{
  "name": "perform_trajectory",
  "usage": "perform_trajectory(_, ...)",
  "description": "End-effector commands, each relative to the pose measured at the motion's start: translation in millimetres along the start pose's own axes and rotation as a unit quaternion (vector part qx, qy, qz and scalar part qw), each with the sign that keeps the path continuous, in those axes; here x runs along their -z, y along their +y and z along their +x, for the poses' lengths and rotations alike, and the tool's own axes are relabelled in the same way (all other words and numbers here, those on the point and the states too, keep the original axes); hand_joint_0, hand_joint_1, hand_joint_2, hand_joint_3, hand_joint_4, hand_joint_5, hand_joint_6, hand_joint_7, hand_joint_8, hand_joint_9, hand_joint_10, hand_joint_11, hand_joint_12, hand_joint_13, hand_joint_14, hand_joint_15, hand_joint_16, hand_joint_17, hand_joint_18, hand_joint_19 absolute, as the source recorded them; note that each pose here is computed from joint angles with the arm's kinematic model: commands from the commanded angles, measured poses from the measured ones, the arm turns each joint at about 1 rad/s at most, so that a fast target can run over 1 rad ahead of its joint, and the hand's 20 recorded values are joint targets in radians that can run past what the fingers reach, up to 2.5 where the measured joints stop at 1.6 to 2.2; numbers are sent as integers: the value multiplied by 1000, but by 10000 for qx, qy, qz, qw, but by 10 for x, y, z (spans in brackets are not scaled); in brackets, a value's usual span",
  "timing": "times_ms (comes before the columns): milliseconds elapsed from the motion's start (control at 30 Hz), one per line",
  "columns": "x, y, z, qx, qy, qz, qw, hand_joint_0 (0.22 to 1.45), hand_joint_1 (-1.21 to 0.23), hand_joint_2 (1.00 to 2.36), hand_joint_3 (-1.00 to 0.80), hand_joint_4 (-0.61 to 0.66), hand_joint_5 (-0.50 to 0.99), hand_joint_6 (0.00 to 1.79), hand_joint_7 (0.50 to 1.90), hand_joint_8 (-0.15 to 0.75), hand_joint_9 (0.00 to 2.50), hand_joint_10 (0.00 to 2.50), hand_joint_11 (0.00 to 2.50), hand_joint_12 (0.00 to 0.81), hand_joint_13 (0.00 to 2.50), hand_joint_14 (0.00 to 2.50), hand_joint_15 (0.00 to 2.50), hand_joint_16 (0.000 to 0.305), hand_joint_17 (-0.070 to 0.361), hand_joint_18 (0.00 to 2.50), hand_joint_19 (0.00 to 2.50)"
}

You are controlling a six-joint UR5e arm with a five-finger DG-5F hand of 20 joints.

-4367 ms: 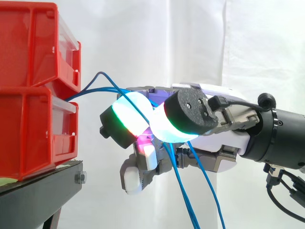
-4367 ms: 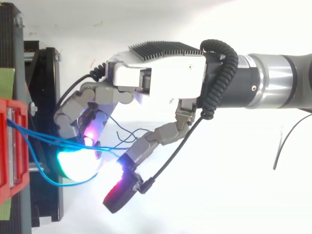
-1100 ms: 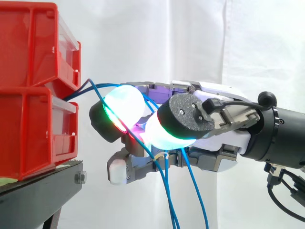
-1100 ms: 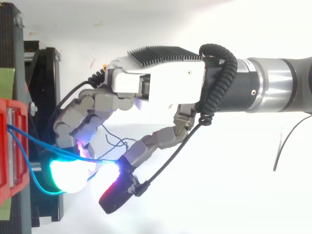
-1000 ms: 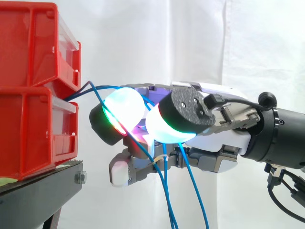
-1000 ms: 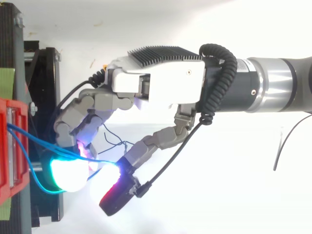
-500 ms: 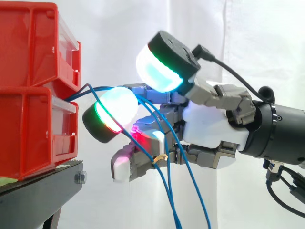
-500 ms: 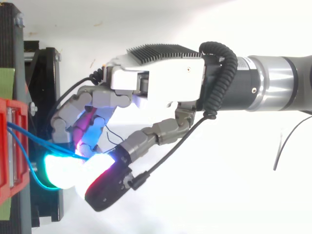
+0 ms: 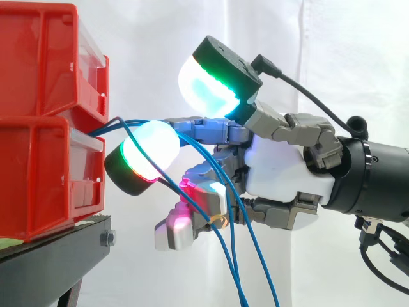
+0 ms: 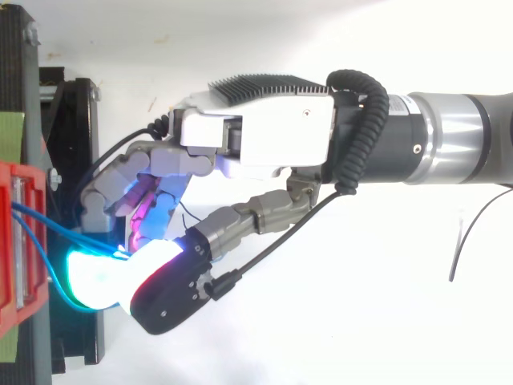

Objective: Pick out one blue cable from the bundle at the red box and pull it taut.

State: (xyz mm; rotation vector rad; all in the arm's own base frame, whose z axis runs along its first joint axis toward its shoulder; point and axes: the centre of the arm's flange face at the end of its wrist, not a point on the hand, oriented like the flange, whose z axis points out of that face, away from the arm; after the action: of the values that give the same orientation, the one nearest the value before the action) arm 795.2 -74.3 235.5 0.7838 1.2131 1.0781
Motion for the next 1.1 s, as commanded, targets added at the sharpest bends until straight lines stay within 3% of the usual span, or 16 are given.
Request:
perform_trajectory(0, -42, 55, -19, -65, -34, -51, 10000, 581, -414, 1000, -500, 90, -193, 814, 773, 275, 1199, 16, 1048, 268, 1118, 18, 572, 22, 51, 746, 326)
perform_trajectory(233, -13, 60, -21, -110, 46, 173, 9998, 642, -417, 1002, -479, 96, -192, 815, 751, 277, 1211, 16, 1046, 265, 1141, 18, 577, 22, 49, 768, 306)
perform_trajectory(267, 26, 80, -69, -113, 68, 328, 9994, 646, -424, 1003, -469, 98, -192, 814, 761, 282, 1214, 17, 1055, 264, 1146, 18, 580, 21, 48, 770, 308)
perform_trajectory(300, 35, 74, -66, -105, 81, 364, 9992, 647, -426, 1003, -469, 99, -192, 814, 757, 279, 1215, 16, 1056, 264, 1148, 18, 583, 21, 48, 771, 305)
perform_trajectory(367, 121, 128, -109, -80, 192, 698, 9973, 649, -434, 1003, -463, 98, -191, 813, 752, 276, 1218, 17, 1062, 265, 1150, 20, 581, 21, 47, 773, 302)
perform_trajectory(467, 179, 172, -125, -65, 271, 914, 9954, 650, -438, 1003, -464, 98, -191, 811, 756, 280, 1217, 16, 1056, 266, 1155, 18, 578, 21, 48, 777, 299)
perform_trajectory(500, 179, 172, -125, -65, 271, 914, 9954, 650, -437, 1004, -466, 99, -191, 811, 761, 274, 1218, 16, 1061, 262, 1155, 20, 577, 21, 48, 778, 299)
perform_trajectory(533, 221, 178, -127, -88, 325, 1073, 9937, 649, -438, 1004, -466, 99, -191, 810, 765, 280, 1219, 18, 1060, 264, 1155, 18, 582, 21, 48, 780, 298)
perform_trajectory(633, 258, 152, -141, -110, 360, 1205, 9920, 649, -438, 1003, -466, 96, -190, 810, 752, 274, 1223, 16, 1046, 264, 1159, 18, 572, 21, 47, 786, 293)
perform_trajectory(767, 258, 152, -138, -211, 314, 1228, 9917, 649, -439, 1003, -464, 97, -190, 808, 760, 276, 1225, 16, 1058, 263, 1156, 18, 567, 21, 47, 783, 293)
perform_trajectory(867, 258, 141, -175, -323, 156, 1262, 9914, 648, -438, 1004, -467, 101, -190, 807, 761, 276, 1225, 18, 1057, 264, 1156, 18, 571, 21, 48, 782, 293)
perform_trajectory(1067, 257, 143, -183, -501, 105, 1281, 9904, 647, -436, 1002, -470, 95, -189, 807, 764, 280, 1227, 16, 1046, 262, 1157, 18, 577, 21, 48, 783, 293)
